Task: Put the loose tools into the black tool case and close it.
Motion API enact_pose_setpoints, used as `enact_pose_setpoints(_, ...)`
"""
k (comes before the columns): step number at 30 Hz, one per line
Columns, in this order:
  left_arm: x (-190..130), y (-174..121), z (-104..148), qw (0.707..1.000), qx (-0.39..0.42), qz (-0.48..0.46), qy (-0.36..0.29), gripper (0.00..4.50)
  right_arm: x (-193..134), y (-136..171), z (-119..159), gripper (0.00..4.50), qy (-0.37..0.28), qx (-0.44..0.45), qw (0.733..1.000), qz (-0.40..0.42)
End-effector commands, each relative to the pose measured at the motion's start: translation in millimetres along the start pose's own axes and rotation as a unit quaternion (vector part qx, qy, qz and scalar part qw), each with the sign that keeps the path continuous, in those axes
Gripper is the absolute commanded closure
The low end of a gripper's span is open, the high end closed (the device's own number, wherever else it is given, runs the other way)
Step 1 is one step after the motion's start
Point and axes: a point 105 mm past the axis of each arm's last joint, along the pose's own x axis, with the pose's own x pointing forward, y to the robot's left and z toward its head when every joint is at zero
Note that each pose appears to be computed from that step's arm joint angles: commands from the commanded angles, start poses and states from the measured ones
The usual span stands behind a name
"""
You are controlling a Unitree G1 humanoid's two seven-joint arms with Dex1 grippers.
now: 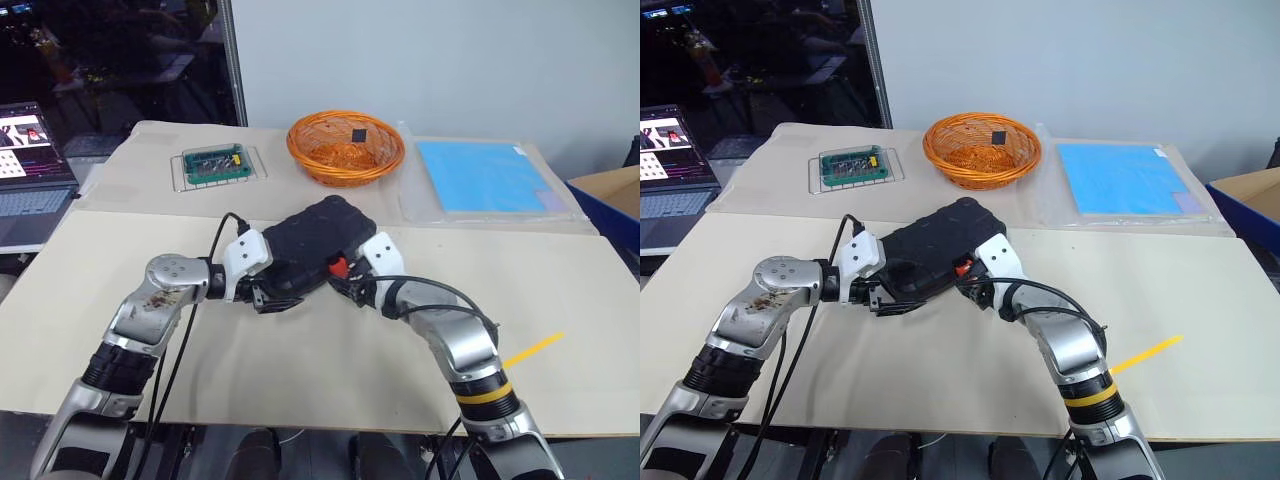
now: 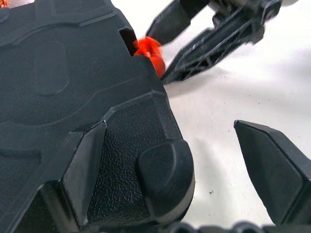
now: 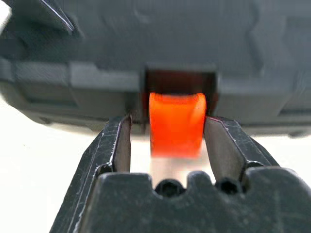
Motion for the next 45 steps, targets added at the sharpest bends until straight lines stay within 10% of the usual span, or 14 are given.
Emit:
enact_pose_setpoints(1,5.7,-6.6,-24.4,0.999,-0.034,-0.011,0.036,0.0,-17.0,-3.4,9.2,2.06,-0.013,0.002,1.0,-0.006)
enact_pose_setpoints(10,5.4,-4.9,-25.0,0.999,-0.035,-0.009,0.036,0.0,-25.1,-3.0,1.9,4.44,-0.008,0.038,0.999,-0.014)
enact_pose_setpoints(45,11.8,-4.9,-29.2,0.998,-0.041,-0.004,0.036,0.0,20.4,-13.1,12.5,4.44,-0.085,0.039,0.995,-0.025)
